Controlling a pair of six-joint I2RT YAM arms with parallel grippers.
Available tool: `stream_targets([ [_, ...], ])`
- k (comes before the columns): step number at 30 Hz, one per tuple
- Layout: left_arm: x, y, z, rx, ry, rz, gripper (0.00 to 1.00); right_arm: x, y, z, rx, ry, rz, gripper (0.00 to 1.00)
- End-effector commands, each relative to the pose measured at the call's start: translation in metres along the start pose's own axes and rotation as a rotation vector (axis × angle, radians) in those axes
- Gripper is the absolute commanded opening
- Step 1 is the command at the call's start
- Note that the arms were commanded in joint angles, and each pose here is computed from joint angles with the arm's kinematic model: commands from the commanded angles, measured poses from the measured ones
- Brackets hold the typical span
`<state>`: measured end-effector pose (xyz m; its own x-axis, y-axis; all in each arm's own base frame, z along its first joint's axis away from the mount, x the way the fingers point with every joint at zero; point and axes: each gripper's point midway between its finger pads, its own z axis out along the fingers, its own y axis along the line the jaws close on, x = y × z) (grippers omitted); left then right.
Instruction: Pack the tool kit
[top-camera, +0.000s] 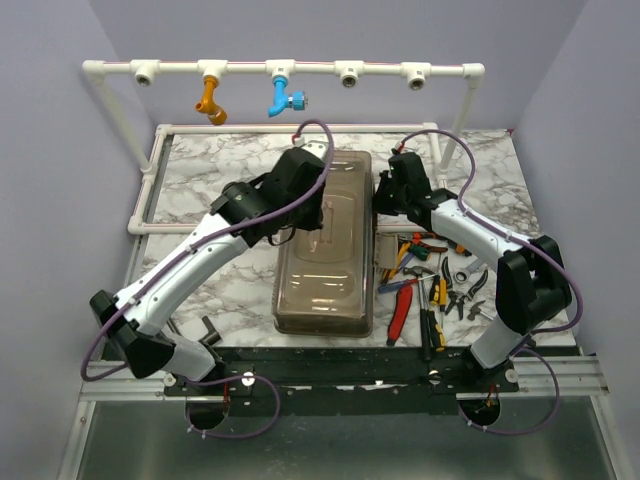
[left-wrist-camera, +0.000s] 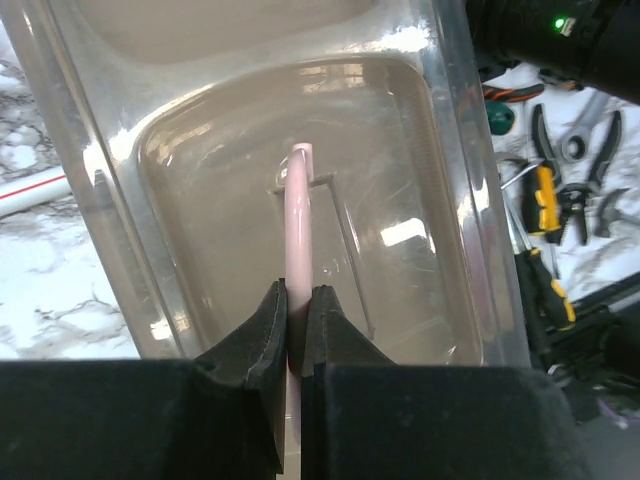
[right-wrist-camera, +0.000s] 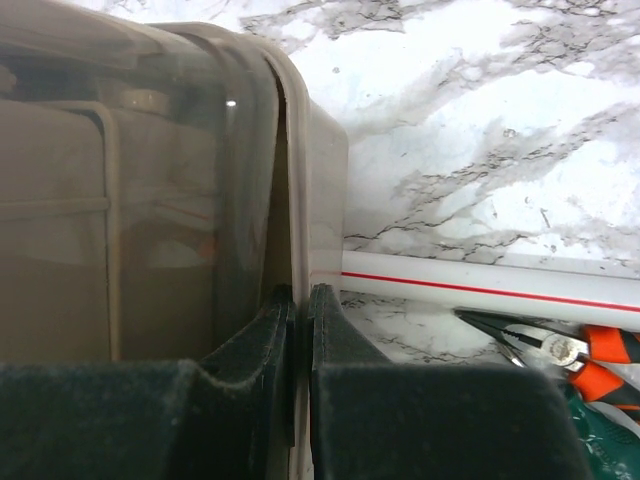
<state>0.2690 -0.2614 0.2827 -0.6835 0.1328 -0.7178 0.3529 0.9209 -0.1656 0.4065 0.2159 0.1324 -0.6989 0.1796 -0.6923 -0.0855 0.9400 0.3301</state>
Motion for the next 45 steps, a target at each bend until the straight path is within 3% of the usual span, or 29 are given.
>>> stream_targets([
  [1,-0.016,0.011,-0.04,0.168,-0.117,-0.092,0.0,0.021,0.001,0.001,-0.03,0.057,0.006,0.01],
  [12,-0.008,0.06,-0.062,0.249,-0.209,-0.239,0.0,0.024,-0.001,0.004,-0.036,0.054,-0.004,0.01],
  [21,0.0,0.102,-0.066,0.203,-0.233,-0.286,0.0,0.021,-0.004,0.006,-0.016,0.057,-0.027,0.01],
  [45,0.009,0.194,-0.091,-0.115,-0.294,-0.337,0.0,0.014,-0.016,0.007,0.033,0.07,-0.041,0.01],
])
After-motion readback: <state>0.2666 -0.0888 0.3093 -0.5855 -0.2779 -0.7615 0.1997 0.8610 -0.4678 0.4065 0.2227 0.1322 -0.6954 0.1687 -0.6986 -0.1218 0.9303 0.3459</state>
